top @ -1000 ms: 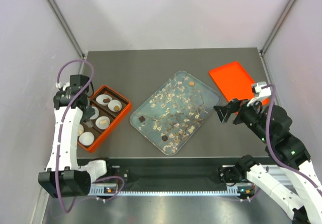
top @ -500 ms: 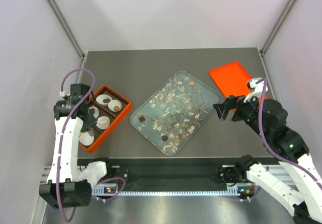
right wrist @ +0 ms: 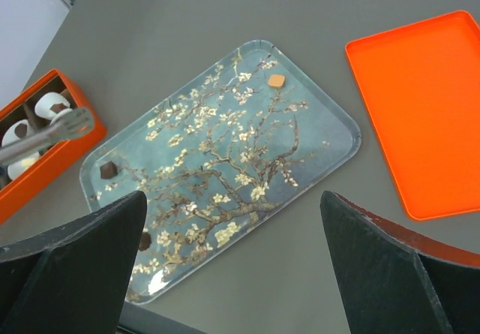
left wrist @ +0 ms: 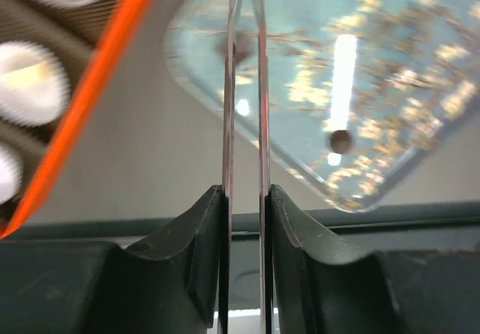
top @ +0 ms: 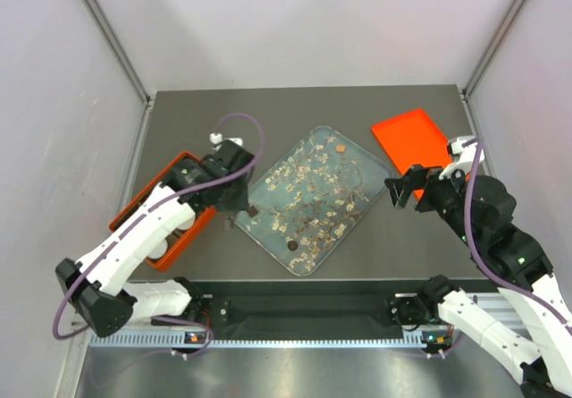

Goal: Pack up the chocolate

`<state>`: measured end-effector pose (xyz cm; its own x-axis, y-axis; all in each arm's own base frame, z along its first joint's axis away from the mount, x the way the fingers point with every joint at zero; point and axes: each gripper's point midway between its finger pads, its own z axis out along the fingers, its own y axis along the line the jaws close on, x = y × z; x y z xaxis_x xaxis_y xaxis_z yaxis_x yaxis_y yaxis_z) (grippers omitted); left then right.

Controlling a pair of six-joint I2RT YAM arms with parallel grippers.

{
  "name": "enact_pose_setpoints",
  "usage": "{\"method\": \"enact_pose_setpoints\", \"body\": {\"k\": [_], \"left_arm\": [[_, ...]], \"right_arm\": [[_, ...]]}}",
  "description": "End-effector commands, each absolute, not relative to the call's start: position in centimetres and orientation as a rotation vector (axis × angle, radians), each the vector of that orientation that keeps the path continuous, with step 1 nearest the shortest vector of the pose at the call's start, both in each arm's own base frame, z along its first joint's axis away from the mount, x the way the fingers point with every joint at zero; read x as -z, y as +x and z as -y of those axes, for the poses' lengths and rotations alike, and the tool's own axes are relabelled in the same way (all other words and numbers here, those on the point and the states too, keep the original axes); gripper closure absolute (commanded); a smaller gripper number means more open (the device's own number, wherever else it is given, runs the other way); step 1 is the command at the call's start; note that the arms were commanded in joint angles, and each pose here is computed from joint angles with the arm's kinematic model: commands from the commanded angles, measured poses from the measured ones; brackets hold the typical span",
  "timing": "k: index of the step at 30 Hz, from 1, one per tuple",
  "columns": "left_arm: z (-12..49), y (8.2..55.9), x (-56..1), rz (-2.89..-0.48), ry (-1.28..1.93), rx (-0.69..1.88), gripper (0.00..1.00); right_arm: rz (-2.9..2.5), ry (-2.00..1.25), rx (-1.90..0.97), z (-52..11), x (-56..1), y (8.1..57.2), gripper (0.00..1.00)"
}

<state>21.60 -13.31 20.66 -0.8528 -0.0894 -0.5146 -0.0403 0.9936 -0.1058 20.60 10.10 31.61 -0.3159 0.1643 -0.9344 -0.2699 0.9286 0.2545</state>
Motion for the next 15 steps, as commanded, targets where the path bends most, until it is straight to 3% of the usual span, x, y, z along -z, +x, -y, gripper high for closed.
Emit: {"method": "enact_pose_setpoints", "body": {"k": [1,8,15], "left_arm": [[18.5,22.4,-22.7,-2.438,-0.043,0.274,0.65],[25.0,21.8,-22.1,-2.320,0.089,0.448,0.61],[26.4,22.8,-20.9,-2.325,0.069,0.300,0.59]], "right_arm": [[-1.831,-0.069,-0.390,-9.7,-31.6,21.0,0.00],[-1.891,-0.065,-0.401,-10.4,-28.1,21.5,0.00],[-1.932,-0.090,-0.383,-10.9,-26.7,22.0,0.00]]}}
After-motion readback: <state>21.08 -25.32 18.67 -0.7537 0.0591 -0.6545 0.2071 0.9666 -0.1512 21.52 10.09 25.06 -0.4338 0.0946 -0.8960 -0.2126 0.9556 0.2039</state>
